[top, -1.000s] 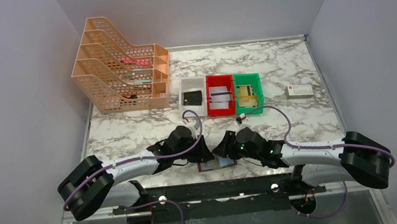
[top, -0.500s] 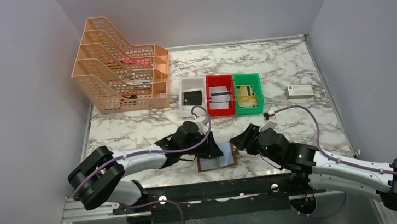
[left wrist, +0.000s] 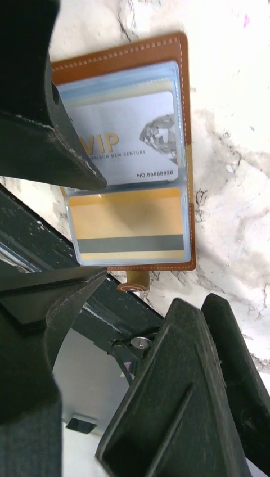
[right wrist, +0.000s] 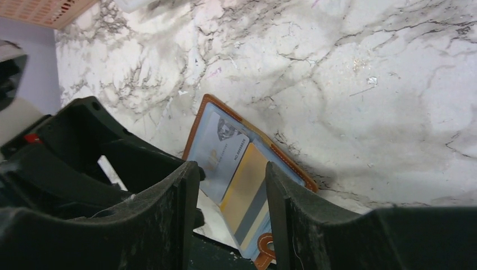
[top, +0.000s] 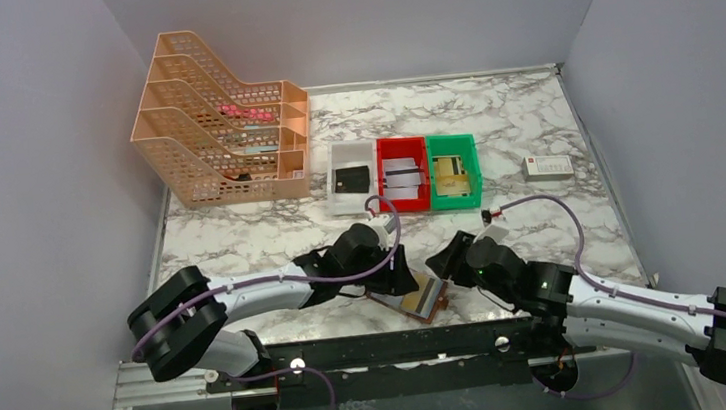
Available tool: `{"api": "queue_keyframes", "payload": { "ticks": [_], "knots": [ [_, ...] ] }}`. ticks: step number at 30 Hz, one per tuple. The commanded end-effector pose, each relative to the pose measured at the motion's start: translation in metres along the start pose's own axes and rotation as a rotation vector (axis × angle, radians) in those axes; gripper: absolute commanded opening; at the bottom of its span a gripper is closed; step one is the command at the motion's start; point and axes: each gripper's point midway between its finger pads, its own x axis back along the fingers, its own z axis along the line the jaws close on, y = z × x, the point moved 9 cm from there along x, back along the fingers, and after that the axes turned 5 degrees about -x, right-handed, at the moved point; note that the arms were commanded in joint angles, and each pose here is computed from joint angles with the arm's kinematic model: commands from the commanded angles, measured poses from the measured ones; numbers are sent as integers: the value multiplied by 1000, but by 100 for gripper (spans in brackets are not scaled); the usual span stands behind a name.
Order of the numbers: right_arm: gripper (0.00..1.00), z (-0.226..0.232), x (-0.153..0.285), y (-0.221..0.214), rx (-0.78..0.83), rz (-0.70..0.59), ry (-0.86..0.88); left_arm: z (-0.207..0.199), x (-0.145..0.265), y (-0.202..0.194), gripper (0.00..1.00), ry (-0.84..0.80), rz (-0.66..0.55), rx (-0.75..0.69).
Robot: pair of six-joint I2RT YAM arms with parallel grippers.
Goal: Take the credit cards out of the card holder
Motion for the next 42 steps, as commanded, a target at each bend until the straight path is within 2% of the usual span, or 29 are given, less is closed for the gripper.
{"api": "queue_keyframes", "payload": {
  "ticks": [1, 6, 10, 16, 32, 42],
  "knots": [
    [50, 3, -4, -3, 9, 10, 2, 1, 12, 10, 56, 91, -53, -46],
    [43, 10, -8, -9, 73, 75, 41, 8, 23, 11, 56, 190, -88, -46],
    [41, 11, -11, -20, 133, 189, 49, 14, 27, 9, 56, 249, -74, -52],
    [43, -1, -12, -28, 168, 279, -110, 16, 29, 6, 56, 252, -82, -44],
    [46, -23, -30, -46, 191, 322, -212, 10, 21, 11, 57, 204, -76, -62],
    [43, -7, -68, -58, 334, 360, -162, 18, 25, 4, 57, 249, -77, -44]
  ]
}}
